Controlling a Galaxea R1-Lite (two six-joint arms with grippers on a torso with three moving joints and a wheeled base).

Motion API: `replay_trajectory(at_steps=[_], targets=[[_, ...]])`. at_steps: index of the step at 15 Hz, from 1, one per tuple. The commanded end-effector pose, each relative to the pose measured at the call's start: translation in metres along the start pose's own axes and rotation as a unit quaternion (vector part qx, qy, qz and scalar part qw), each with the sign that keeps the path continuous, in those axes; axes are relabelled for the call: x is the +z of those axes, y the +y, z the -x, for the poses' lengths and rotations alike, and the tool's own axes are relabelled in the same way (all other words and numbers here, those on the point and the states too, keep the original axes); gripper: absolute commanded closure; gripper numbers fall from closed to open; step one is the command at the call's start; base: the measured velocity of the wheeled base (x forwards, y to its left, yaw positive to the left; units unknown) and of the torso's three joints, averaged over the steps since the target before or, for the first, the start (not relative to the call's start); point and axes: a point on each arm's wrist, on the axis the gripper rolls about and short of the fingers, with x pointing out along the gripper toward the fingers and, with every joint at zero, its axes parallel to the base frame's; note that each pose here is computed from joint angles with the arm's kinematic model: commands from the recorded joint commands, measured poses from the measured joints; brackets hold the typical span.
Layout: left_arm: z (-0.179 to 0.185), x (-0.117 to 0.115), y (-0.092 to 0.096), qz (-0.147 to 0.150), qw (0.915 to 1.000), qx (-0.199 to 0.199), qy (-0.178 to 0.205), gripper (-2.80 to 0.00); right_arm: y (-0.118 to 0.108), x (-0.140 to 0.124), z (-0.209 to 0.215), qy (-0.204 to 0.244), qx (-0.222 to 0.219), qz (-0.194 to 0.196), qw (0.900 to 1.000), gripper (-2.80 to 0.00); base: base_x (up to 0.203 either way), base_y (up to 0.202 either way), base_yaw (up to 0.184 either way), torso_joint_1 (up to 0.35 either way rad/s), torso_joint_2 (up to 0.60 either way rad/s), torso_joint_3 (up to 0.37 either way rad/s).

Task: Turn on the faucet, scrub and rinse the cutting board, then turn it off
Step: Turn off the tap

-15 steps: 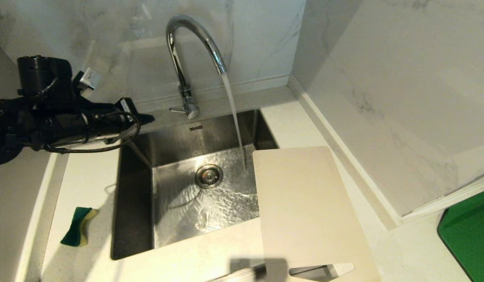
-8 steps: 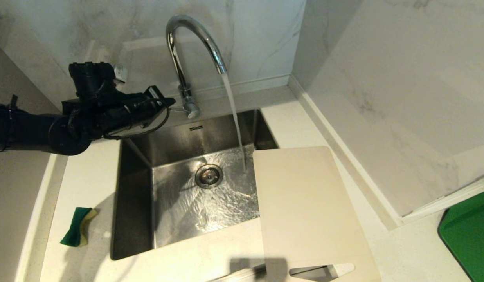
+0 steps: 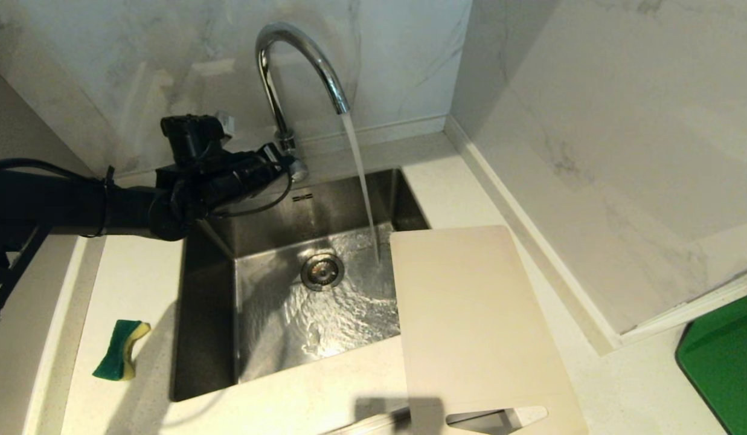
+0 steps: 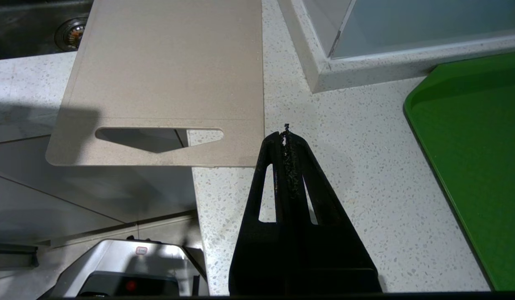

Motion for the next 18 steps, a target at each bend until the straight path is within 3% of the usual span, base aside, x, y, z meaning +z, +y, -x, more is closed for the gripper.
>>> replay_trajectory(at_steps=[1,8,18], targets=[[-0.010,-0.010,0.011,0.000,1.0000,0.002,0.005,0.00,0.000,0.000,0.000,0.001,0.000,0.001,1.000,0.00,0.000,0.000,0.000,0.000,0.00,0.000],[-0.025,-0.001,0.035,-0.015,0.9994,0.005,-0.031,0.00,0.000,0.000,0.000,0.001,0.001,0.006,1.000,0.00,0.000,0.000,0.000,0.000,0.00,0.000],[-0.032,0.008,0.065,-0.016,0.9984,0.023,-0.050,0.00,0.000,0.000,0.000,-0.001,0.010,0.033,0.999,0.00,0.000,0.000,0.000,0.000,0.00,0.000]])
